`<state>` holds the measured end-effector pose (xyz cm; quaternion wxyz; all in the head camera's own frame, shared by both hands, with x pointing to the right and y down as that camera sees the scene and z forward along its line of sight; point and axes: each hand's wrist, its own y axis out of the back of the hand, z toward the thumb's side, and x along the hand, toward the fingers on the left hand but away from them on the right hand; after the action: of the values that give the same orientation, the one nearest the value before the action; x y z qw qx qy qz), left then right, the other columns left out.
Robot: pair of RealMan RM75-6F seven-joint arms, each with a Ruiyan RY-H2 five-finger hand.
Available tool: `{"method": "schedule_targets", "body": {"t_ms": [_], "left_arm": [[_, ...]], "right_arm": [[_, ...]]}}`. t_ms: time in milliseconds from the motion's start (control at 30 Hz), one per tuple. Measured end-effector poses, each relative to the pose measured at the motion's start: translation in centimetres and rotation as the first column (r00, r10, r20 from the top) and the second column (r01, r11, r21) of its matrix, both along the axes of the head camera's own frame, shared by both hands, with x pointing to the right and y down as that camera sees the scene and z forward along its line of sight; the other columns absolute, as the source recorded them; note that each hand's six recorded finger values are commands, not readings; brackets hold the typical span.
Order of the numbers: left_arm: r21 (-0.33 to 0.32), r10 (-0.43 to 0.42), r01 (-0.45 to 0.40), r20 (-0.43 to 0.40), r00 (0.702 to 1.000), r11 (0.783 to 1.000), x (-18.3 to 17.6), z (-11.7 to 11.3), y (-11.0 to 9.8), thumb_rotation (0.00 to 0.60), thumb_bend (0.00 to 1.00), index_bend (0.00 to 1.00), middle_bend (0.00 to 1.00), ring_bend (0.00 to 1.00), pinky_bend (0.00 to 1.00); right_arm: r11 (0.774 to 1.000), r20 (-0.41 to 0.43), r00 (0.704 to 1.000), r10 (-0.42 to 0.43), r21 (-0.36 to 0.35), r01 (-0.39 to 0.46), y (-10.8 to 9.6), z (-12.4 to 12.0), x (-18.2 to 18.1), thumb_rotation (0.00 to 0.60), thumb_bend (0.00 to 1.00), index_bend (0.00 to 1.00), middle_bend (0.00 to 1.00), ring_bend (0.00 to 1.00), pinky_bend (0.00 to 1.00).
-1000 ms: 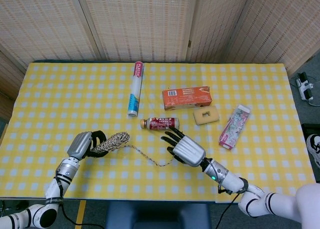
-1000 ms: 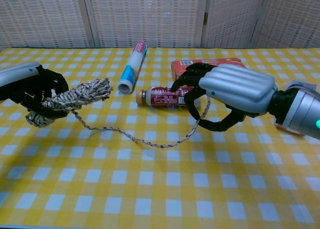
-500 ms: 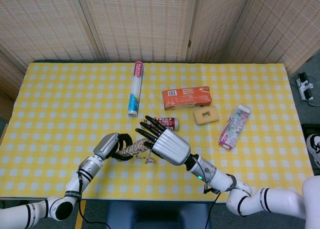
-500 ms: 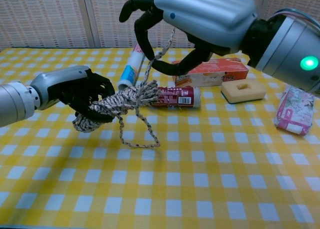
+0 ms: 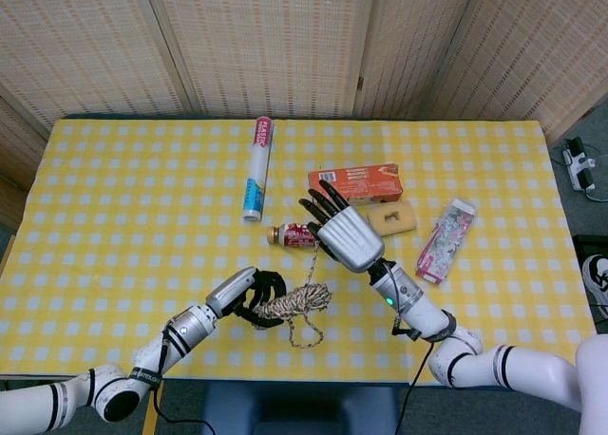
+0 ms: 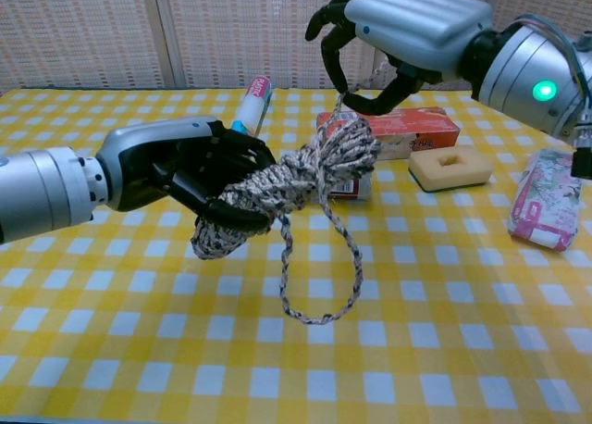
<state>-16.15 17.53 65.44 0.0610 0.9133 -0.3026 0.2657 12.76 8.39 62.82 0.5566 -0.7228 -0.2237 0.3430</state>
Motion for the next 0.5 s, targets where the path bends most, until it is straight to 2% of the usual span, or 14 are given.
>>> {"method": "schedule_targets", "body": {"t_ms": [133,233,333,500], "left_arm": [[-0.030,-0.062,0.059,-0.102,0.993,0.998,-0.3,-1.1,-0.9,0.600,0.46,0.76,0.72,0.71,0.78],[-0.012,-0.128,0.128,-0.158,0.979,0.992,-0.9,-2.0,-2.1,0.600,0.47,0.76,0.72,0.71,0.78],[0.008,-0.177,0.181,-0.174,0.969,0.983,-1.5,-2.5,-3.2,0.600,0.47,0.76,0.72,0.71,0.78],[-0.018,-0.276,0.277,-0.173,0.945,0.961,-2.8,-2.4,-4.7,0.600,0.47,0.76,0.72,0.71,0.78]], "right_arm": [[1.000,-0.047,0.999,-0.001,-0.023,0.000,0.8,1.6,1.9,0.600,0.45,0.66,0.20,0.11,0.04],[0.999,-0.077,0.997,-0.032,-0.032,0.030,1.8,2.4,2.6,0.600,0.45,0.66,0.20,0.11,0.03],[0.997,-0.108,0.992,-0.067,-0.038,0.063,3.0,3.3,3.2,0.600,0.45,0.66,0.20,0.11,0.03],[0.993,-0.140,0.984,-0.106,-0.056,0.100,4.8,4.3,3.9,0.600,0.45,0.67,0.21,0.11,0.03]]}}
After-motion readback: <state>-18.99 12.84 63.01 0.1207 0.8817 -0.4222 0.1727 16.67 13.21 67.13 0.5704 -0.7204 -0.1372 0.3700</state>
